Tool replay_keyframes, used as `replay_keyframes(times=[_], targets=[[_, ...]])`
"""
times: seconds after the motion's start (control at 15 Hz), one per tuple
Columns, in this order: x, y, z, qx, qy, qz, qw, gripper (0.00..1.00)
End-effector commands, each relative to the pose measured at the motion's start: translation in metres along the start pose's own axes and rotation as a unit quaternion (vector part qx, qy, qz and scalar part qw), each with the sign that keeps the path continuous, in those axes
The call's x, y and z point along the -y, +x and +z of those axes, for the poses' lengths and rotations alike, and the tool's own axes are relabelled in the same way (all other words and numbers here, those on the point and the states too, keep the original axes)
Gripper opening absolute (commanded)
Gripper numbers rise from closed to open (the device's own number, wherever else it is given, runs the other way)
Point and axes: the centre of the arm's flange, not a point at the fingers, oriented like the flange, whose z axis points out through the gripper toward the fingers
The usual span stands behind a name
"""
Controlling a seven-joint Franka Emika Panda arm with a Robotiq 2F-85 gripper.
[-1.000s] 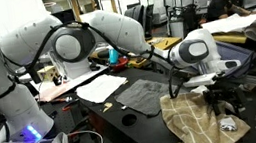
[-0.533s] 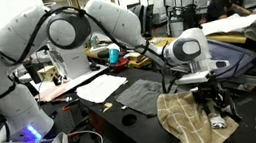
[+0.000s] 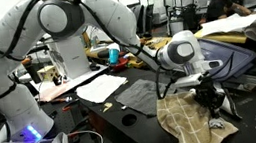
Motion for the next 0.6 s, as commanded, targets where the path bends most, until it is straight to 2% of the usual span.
replay_keyframes(times=[0.0, 0.27, 0.53], targets=[[0.008, -0.034, -0.008, -0.006, -0.027, 0.025, 0.9993, 0.00], [-0.001, -0.038, 0.013, 0.011, -0.055, 0.064, 0.9964, 0.01], [-0.030, -0.036, 0.037, 0.038, -0.081, 0.119, 0.9889, 0.01]])
